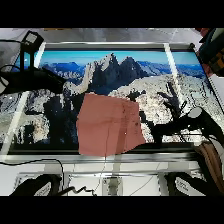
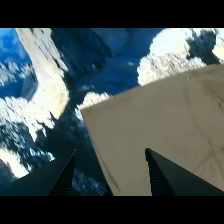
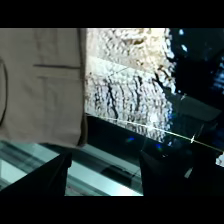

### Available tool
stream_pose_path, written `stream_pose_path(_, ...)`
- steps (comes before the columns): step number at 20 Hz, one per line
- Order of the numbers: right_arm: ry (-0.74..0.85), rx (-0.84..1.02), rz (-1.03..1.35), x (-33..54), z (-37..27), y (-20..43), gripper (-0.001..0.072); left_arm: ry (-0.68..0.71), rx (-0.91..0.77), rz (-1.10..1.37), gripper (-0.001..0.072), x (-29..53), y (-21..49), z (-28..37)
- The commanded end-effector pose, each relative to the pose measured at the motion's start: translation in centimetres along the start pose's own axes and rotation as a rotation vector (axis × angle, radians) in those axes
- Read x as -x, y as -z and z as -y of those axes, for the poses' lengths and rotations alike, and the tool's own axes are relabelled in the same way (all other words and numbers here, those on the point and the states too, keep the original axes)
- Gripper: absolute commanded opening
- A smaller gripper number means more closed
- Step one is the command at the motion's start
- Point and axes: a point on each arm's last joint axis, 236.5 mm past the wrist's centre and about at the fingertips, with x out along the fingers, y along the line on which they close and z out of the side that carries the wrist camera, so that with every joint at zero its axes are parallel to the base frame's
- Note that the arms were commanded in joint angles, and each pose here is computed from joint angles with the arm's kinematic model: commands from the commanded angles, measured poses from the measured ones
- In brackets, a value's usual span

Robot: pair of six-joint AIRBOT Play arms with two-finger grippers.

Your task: Fold the clothes and pants, and hang the long-sleeved shirts on hangers.

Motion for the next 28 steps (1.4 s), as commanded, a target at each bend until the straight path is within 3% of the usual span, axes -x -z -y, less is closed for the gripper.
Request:
stream_pose_path(1, -0.020, -0.099, -0.018, -2.2, 0.7, 0.4, 0.0483, 0.025, 0.026, -0.156, 0.0496, 0.3, 3.7, 0.6)
stream_pose_path(8, -0.275, -0.112, -0.161, -5.9, -2.2, 1.9, 0.0472, -0.001, 0.105, -0.341, 0.0494, 1.4, 9.4, -1.8)
stream_pose_path(13, -0.348, -0.161, -0.230, -6.6, -3.1, 2.9, 0.0428, 0.099, 0.368, -0.481, 0.0495, 0.6, 17.3, -1.8)
stream_pose_path(15, -0.365, -0.158, -0.245, -6.4, -3.5, 3.2, 0.0328, 0.137, 0.479, -0.565, 0.0495, 0.0, 21.9, -1.0)
stream_pose_path(17, -0.378, -0.146, -0.269, -6.3, -4.1, 3.7, 0.0324, 0.191, 0.560, -0.658, 0.0495, -0.6, 26.7, 1.1)
stream_pose_path(18, -0.377, -0.131, -0.265, -6.5, -4.3, 3.6, 0.0266, 0.219, 0.588, -0.697, 0.0495, -0.8, 28.6, 2.2)
stream_pose_path(20, -0.409, -0.093, -0.244, -6.7, -5.6, 3.1, 0.0084, 0.299, 0.631, -0.759, 0.0495, -0.9, 31.7, 5.2)
stream_pose_path(21, -0.432, -0.070, -0.237, -6.8, -6.4, 3.0, 0.0048, 0.342, 0.642, -0.783, 0.0495, -0.9, 33.0, 6.6)
stream_pose_path(25, -0.456, -0.030, -0.244, -7.2, -8.2, 3.1, 0.0020, 0.509, 0.684, -0.791, 0.0495, -0.8, 34.8, 11.6)
stream_pose_path(28, -0.445, -0.015, -0.243, -7.7, -8.6, 3.1, 0.0020, 0.530, 0.703, -0.773, 0.0495, -1.3, 35.5, 12.7)
